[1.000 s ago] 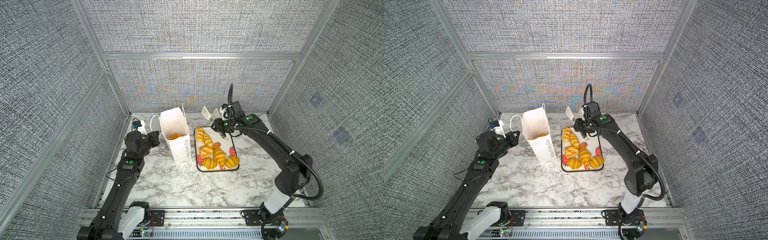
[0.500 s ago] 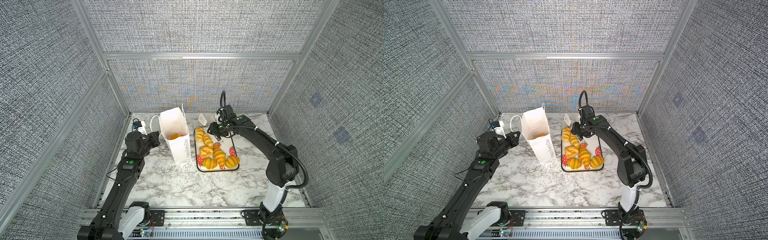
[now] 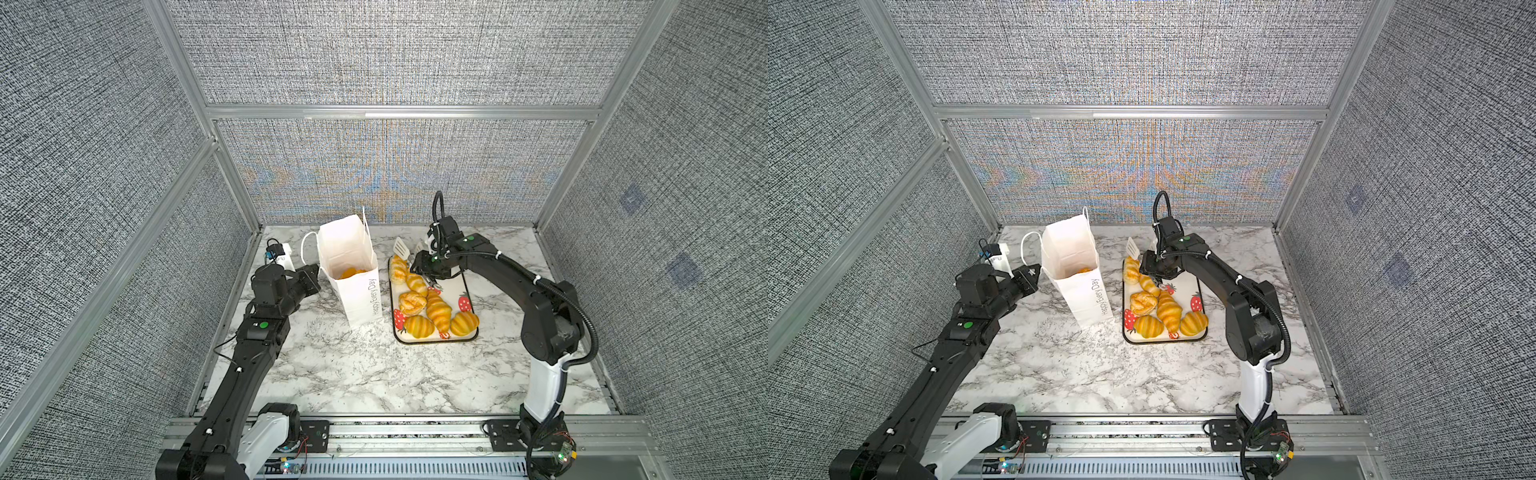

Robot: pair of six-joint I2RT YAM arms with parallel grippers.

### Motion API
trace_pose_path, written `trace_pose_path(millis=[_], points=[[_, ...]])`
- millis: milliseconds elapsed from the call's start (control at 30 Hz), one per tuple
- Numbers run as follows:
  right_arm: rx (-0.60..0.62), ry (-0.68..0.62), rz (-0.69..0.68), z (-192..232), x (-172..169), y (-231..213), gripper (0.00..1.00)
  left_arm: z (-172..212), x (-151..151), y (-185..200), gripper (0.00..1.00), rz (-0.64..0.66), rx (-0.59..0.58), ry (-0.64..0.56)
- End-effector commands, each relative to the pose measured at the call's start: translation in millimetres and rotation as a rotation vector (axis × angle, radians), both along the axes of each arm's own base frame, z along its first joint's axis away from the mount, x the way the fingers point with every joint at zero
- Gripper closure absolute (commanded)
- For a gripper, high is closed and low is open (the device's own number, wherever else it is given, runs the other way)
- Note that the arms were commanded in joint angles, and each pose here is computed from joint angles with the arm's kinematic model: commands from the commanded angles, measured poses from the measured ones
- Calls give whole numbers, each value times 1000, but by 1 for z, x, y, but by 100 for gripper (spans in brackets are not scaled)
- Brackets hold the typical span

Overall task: Place the fake bread into the paper bag
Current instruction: 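Lower the tongs onto a twisted roll at the tray's far end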

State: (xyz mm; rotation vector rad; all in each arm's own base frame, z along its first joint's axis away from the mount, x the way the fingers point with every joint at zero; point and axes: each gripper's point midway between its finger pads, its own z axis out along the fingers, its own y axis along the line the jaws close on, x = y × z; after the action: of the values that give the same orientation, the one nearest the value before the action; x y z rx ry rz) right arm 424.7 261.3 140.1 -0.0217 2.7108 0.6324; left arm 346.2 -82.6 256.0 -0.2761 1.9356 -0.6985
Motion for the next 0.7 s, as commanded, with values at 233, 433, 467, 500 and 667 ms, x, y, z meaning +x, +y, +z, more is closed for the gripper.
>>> trace_pose_path(millis=[233, 433, 467, 500, 667], points=[[40, 19, 7, -9, 5, 12, 45, -4, -2, -1, 100, -9, -3, 6], [43, 43, 20, -18, 3, 19, 45, -3, -3, -1, 100, -8, -1, 6], [44, 44, 22, -19, 3, 20, 46, -4, -2, -1, 100, -7, -1, 7], [44, 47, 22, -20, 3, 20, 46, -4, -3, -1, 100, -8, -2, 8], [41, 58, 29, -25, 3, 24, 46, -3, -3, -1, 100, -8, 1, 5]])
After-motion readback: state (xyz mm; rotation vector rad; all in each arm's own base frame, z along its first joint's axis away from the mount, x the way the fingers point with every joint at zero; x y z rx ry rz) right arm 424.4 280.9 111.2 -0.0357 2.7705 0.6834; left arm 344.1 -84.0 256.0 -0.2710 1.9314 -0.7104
